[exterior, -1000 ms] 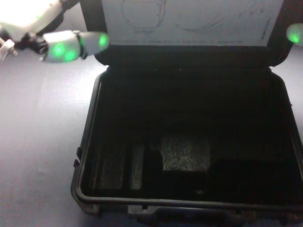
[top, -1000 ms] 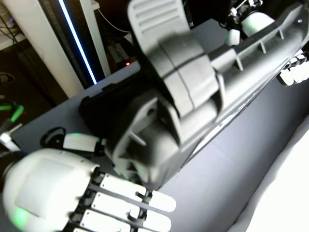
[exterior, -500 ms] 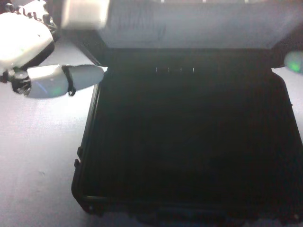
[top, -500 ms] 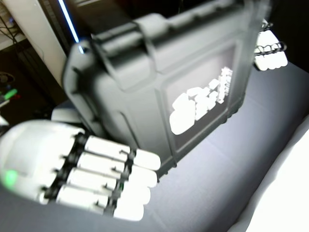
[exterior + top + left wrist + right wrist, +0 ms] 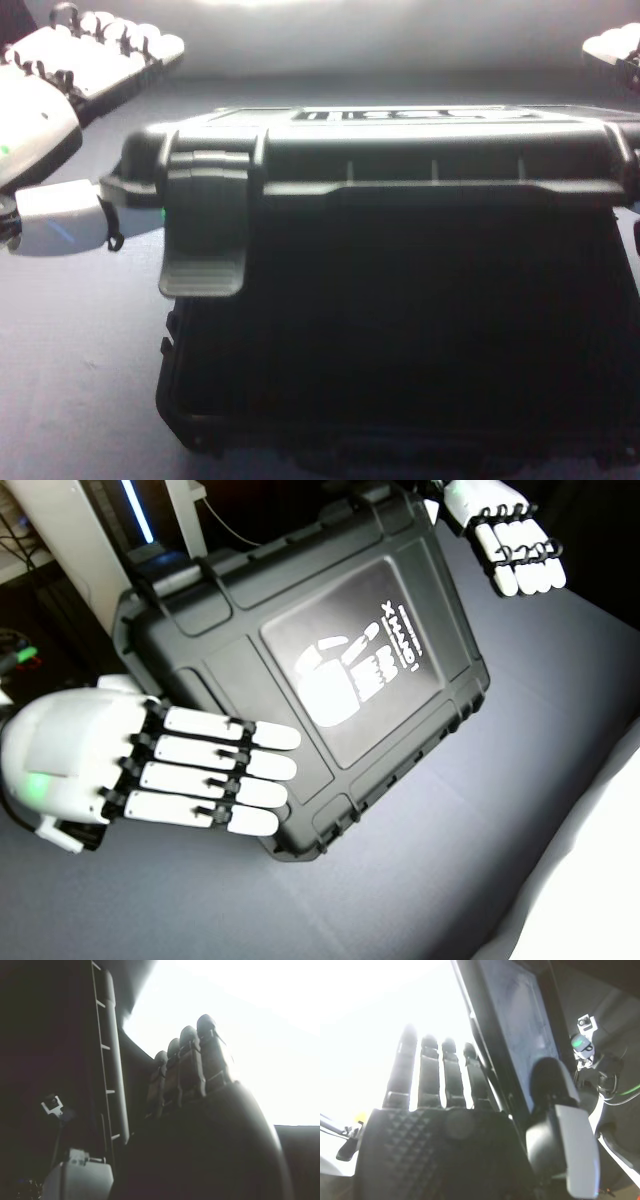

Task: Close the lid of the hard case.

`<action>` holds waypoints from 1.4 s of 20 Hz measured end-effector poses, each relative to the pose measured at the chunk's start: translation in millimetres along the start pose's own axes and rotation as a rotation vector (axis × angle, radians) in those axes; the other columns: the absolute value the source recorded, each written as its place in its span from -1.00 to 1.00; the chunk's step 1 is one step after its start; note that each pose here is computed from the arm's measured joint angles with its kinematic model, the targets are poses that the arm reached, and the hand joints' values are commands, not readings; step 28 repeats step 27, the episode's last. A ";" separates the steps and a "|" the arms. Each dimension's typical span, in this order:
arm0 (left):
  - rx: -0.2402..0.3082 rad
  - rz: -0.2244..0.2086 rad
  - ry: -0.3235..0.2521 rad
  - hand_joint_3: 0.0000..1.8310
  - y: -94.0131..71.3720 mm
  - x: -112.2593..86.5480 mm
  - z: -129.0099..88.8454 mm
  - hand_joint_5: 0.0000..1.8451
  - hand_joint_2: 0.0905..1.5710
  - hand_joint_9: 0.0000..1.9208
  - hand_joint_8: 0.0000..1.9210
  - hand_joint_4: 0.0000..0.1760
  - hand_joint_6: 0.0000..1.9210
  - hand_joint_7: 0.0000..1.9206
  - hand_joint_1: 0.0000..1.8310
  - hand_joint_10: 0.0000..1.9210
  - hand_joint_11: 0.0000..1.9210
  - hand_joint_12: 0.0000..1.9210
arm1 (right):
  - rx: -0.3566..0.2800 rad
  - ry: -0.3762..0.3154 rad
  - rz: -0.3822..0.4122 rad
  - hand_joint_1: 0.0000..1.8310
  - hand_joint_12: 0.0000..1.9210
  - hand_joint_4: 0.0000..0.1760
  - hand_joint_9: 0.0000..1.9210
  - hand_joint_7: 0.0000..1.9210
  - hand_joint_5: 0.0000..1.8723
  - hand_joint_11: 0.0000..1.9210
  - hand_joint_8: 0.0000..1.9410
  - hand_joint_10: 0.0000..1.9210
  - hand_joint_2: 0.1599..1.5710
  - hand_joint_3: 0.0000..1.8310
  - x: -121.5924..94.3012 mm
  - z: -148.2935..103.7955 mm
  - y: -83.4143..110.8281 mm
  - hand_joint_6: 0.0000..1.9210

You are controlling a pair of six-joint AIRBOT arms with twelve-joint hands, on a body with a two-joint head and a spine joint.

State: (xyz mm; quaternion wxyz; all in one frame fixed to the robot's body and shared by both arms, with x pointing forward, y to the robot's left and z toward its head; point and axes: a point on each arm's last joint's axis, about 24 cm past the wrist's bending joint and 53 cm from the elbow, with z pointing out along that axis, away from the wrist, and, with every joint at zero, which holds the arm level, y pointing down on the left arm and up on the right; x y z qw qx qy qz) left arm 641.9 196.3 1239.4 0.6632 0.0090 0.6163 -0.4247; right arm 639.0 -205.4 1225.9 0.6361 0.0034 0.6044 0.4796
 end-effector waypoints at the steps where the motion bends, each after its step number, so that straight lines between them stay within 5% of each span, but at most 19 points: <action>1: -0.003 0.006 0.009 -1.00 0.5 0.7 -3.9 -0.92 0.50 -0.91 -1.00 -1.00 -1.00 -0.91 -1.00 -1.00 -1.00 -0.85 | 0.005 0.003 0.002 -0.74 -0.75 -1.00 -0.92 -0.92 -0.93 -1.00 -1.00 -1.00 0.65 -1.00 0.1 -2.2 -0.5 -1.00; 4: -0.026 0.008 0.011 -0.99 5.8 -0.1 -16.0 -0.90 0.44 -0.86 -1.00 -1.00 -1.00 -0.88 -1.00 -0.99 -1.00 -0.46 | 0.022 0.027 0.006 -0.70 -0.85 -1.00 -0.94 -0.93 -0.93 -0.99 -1.00 -1.00 0.63 -1.00 5.1 -10.2 -3.5 -1.00; 6: -0.038 0.004 0.027 -0.98 6.8 4.6 -27.5 -0.90 0.51 -0.89 -1.00 -1.00 -1.00 -0.90 -1.00 -1.00 -1.00 -0.63 | 0.041 0.046 -0.001 -0.73 -0.85 -1.00 -0.93 -0.93 -0.92 -0.96 -1.00 -0.99 0.62 -1.00 6.4 -20.5 -5.8 -1.00; 10: -0.090 -0.003 0.040 -0.99 16.5 8.9 -52.3 -0.93 0.56 -0.90 -1.00 -1.00 -1.00 -0.92 -1.00 -0.99 -1.00 -0.65 | 0.127 0.063 -0.005 -0.84 -0.89 -1.00 -0.96 -0.94 -0.93 -0.99 -1.00 -1.00 0.58 -1.00 6.2 -54.1 -22.1 -1.00; 13: -0.137 -0.016 0.008 -0.99 27.3 1.9 -63.4 -0.94 0.59 -0.93 -1.00 -1.00 -1.00 -0.93 -1.00 -1.00 -1.00 -0.77 | 0.203 -0.007 -0.016 -0.85 -0.92 -1.00 -0.96 -0.91 -0.92 -1.00 -0.99 -1.00 0.57 -1.00 -19.0 -77.4 -36.8 -1.00; 15: -0.109 -0.025 -0.010 -1.00 18.7 0.0 -65.7 -0.92 0.50 -0.89 -1.00 -1.00 -1.00 -0.88 -1.00 -0.99 -1.00 -0.73 | 0.209 -0.056 -0.041 -0.86 -0.61 -1.00 -0.88 -0.88 -0.91 -1.00 -1.00 -1.00 0.56 -1.00 -36.4 -92.6 -34.3 -1.00; 19: -0.075 -0.030 -0.040 -1.00 11.2 -4.5 -64.5 -0.90 0.51 -0.91 -1.00 -1.00 -1.00 -0.90 -1.00 -1.00 -1.00 -0.74 | 0.169 -0.083 -0.033 -0.84 -0.68 -1.00 -0.91 -0.91 -0.94 -1.00 -1.00 -1.00 0.55 -1.00 -39.5 -95.4 -22.9 -1.00; 20: -0.070 -0.040 -0.060 -0.99 12.0 -6.1 -60.8 -0.90 0.53 -0.91 -1.00 -1.00 -1.00 -0.91 -1.00 -1.00 -1.00 -0.74 | 0.166 -0.095 -0.033 -0.84 -0.68 -1.00 -0.91 -0.91 -0.94 -1.00 -1.00 -1.00 0.55 -1.00 -41.6 -95.2 -22.8 -1.00; 21: -0.062 -0.066 -0.094 -0.98 12.2 -7.6 -54.3 -0.96 0.61 -0.99 -1.00 -1.00 -0.99 -0.99 -1.00 -1.00 -1.00 -0.96 | 0.156 -0.114 -0.026 -0.79 -0.68 -1.00 -0.92 -0.91 -0.94 -1.00 -1.00 -1.00 0.56 -1.00 -43.2 -94.5 -20.9 -1.00; 28: 0.012 -0.141 -0.151 -0.99 -0.4 -7.8 -42.6 -1.00 0.70 -1.00 -1.00 -1.00 -1.00 -1.00 -1.00 -1.00 -1.00 -1.00 | 0.042 -0.207 0.036 -0.78 -0.53 -1.00 -0.92 -0.92 -0.92 -1.00 -1.00 -1.00 0.59 -1.00 -44.9 -74.7 -1.6 -1.00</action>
